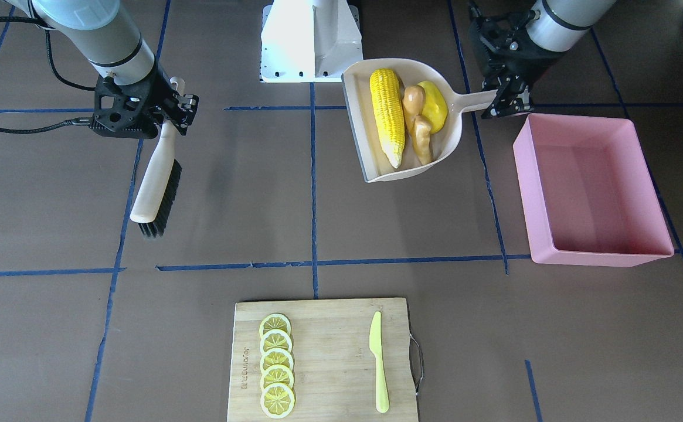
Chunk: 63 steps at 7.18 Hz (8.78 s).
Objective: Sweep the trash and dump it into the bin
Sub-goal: 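Carry the dustpan over the pink bin with the left gripper, then tilt the dustpan with the left gripper to dump foods into the bin, then bring the empty dustpan back down toward the table with the left gripper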
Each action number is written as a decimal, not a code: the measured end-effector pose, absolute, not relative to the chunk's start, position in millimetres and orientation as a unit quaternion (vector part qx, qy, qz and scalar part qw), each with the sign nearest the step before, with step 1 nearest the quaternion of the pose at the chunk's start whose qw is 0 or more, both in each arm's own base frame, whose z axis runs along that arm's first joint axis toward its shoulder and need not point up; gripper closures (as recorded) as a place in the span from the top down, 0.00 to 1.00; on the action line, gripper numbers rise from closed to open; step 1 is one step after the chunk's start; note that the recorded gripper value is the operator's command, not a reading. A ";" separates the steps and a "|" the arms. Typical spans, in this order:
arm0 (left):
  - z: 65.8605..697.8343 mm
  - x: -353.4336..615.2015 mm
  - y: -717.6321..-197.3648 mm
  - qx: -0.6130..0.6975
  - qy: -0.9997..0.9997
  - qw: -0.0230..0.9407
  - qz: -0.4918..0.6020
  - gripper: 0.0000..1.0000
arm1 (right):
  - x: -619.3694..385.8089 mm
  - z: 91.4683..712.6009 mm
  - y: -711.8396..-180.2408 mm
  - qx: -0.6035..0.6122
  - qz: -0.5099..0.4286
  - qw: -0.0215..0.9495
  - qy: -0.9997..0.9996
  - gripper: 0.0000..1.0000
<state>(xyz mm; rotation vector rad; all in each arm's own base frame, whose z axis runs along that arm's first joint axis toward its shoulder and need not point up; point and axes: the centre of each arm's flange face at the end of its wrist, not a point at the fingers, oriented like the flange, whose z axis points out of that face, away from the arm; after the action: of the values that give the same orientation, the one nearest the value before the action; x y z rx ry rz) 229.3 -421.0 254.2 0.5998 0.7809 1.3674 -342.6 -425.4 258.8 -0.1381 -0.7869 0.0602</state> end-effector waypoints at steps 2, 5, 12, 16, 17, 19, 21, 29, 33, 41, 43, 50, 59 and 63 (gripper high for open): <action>276.7 189.7 -424.2 0.265 0.347 0.656 0.616 0.00 | -328.5 271.8 -429.6 -0.061 0.024 0.924 -0.378 0.00; 311.5 137.4 -439.0 0.275 0.329 0.656 0.620 0.00 | -305.7 301.0 -428.8 -0.055 0.003 0.930 -0.365 0.00; 437.9 30.6 -499.8 0.276 0.309 0.648 0.638 0.00 | -222.7 411.3 -388.1 -0.063 -0.074 0.944 -0.315 0.00; 509.4 -10.4 -472.8 0.283 0.300 0.667 0.620 0.00 | -195.9 437.2 -386.3 -0.063 -0.089 0.946 -0.305 0.00; 517.2 -18.6 -467.5 0.282 0.299 0.674 0.613 0.00 | -195.3 437.5 -386.6 -0.062 -0.089 0.946 -0.305 0.00; 526.8 -32.0 -464.4 0.276 0.293 0.689 0.603 0.00 | -195.0 437.9 -386.8 -0.063 -0.089 0.946 -0.305 0.00; 534.7 -41.8 -464.9 0.253 0.264 0.706 0.606 0.00 | -195.0 438.3 -386.7 -0.063 -0.089 0.946 -0.305 0.00; 539.6 -67.1 -472.0 0.164 0.117 0.746 0.635 0.00 | -192.8 444.4 -383.3 -0.071 -0.084 0.947 -0.302 0.00; 534.9 -65.3 -479.6 0.142 0.076 0.746 0.647 0.00 | -193.3 443.8 -383.1 -0.071 -0.084 0.947 -0.302 0.00; 495.4 -54.6 -500.3 0.160 0.054 0.735 0.657 0.00 | -186.5 472.8 -372.4 -0.066 -0.090 0.943 -0.314 0.00; 466.4 -46.7 -516.7 0.177 0.082 0.735 0.650 0.00 | -183.1 491.4 -367.5 -0.062 -0.092 0.942 -0.316 0.00; 379.0 46.7 -525.3 0.245 0.192 0.757 0.575 0.00 | -175.9 540.7 -357.9 -0.045 -0.072 0.940 -0.332 0.01; 332.6 177.7 -497.8 0.237 0.260 0.733 0.582 0.02 | -205.2 574.7 -361.3 -0.108 -0.039 0.923 -0.367 0.44; 332.0 193.7 -494.0 0.232 0.264 0.727 0.590 0.03 | -210.0 572.9 -363.9 -0.107 -0.042 0.922 -0.369 1.00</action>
<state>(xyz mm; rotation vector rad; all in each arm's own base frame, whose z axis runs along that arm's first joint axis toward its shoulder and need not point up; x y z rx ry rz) 193.7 -494.0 332.0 0.5110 0.5824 1.2995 -210.0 -363.9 572.9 -0.2193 -0.7585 -0.0865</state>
